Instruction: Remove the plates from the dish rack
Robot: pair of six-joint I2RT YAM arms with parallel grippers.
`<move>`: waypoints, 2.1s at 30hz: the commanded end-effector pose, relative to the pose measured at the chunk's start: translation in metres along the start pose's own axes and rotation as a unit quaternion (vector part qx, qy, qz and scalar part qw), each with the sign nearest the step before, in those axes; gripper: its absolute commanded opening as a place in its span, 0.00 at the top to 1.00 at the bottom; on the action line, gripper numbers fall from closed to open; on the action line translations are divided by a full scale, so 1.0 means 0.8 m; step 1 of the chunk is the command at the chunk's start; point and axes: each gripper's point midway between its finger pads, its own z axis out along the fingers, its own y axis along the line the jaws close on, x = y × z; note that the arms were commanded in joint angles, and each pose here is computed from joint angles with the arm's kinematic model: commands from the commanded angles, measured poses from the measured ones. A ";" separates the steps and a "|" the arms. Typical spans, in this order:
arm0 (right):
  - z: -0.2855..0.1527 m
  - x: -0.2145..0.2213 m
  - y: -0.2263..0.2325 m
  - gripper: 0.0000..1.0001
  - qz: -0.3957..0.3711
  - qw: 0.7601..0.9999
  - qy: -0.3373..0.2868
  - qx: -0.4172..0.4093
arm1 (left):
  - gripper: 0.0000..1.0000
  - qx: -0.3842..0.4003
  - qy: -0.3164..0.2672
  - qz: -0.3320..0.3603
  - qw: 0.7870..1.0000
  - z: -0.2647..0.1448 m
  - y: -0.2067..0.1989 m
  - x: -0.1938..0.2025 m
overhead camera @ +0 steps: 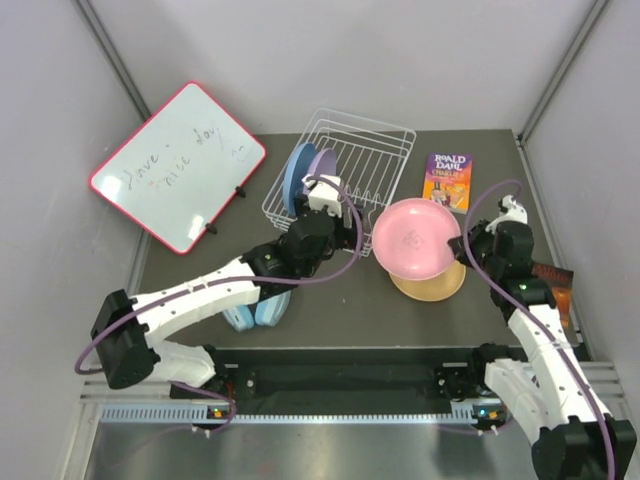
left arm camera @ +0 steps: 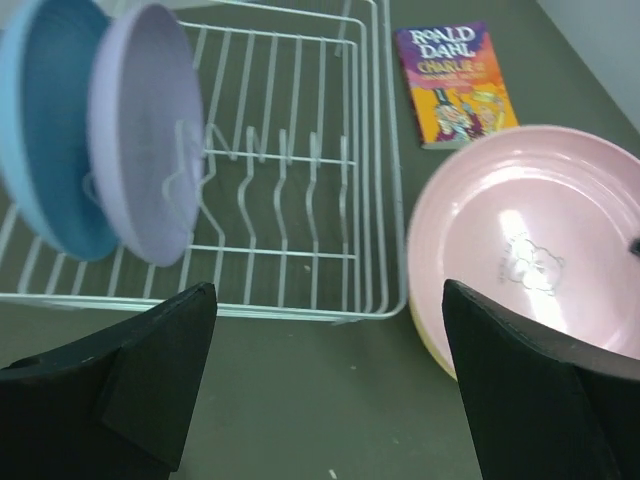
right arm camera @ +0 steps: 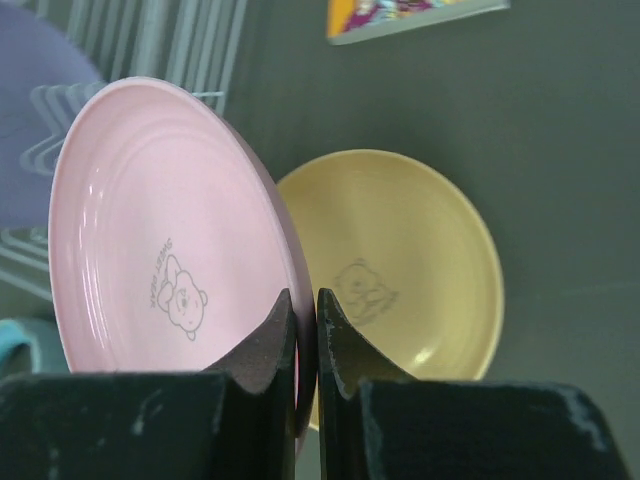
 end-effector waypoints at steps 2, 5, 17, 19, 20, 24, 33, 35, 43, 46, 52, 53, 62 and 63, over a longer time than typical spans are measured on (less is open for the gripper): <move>0.002 -0.013 -0.060 1.00 0.002 0.992 -0.029 0.125 | 0.01 -0.080 -0.088 0.026 0.993 -0.029 0.050 -0.060; 0.012 0.000 -0.077 1.00 0.005 0.989 -0.019 0.147 | 0.01 -0.116 -0.103 0.053 0.987 -0.036 0.071 -0.068; 0.041 0.039 -0.104 0.94 0.006 0.987 0.014 0.161 | 0.01 -0.151 -0.102 0.070 0.981 -0.018 0.091 -0.057; 0.042 0.042 -0.103 0.66 0.004 0.987 0.017 0.157 | 0.01 -0.151 -0.101 0.070 0.981 -0.016 0.092 -0.055; 0.042 0.040 -0.101 0.50 0.004 0.988 0.016 0.154 | 0.02 -0.152 -0.099 0.070 0.981 -0.012 0.094 -0.053; 0.033 0.036 -0.101 0.13 -0.006 0.988 0.012 0.156 | 0.02 -0.155 -0.101 0.069 0.980 -0.001 0.103 -0.054; -0.024 -0.028 -0.082 0.02 -0.030 0.983 -0.059 0.168 | 0.12 -0.189 -0.094 0.078 0.974 0.058 0.153 -0.058; -0.035 -0.040 -0.073 0.00 -0.034 0.984 -0.077 0.159 | 0.16 -0.200 -0.086 0.097 0.971 0.073 0.161 -0.053; -0.039 -0.037 -0.080 0.00 -0.038 0.982 -0.073 0.172 | 0.18 -0.205 -0.096 0.103 0.968 0.097 0.156 -0.055; -0.034 -0.032 -0.082 0.00 -0.039 0.982 -0.064 0.173 | 0.24 -0.204 -0.095 0.105 0.969 0.103 0.155 -0.052; -0.032 -0.030 -0.081 0.00 -0.036 0.983 -0.062 0.168 | 0.51 -0.206 -0.079 0.117 0.968 0.124 0.153 -0.036; -0.032 -0.031 -0.080 0.00 -0.037 0.983 -0.063 0.168 | 0.52 -0.207 -0.076 0.119 0.968 0.127 0.153 -0.033; -0.034 -0.031 -0.081 0.00 -0.042 0.982 -0.063 0.170 | 0.62 -0.221 -0.064 0.130 0.965 0.146 0.155 -0.022; -0.033 -0.032 -0.082 0.00 -0.041 0.982 -0.064 0.172 | 0.64 -0.222 -0.062 0.132 0.964 0.147 0.156 -0.020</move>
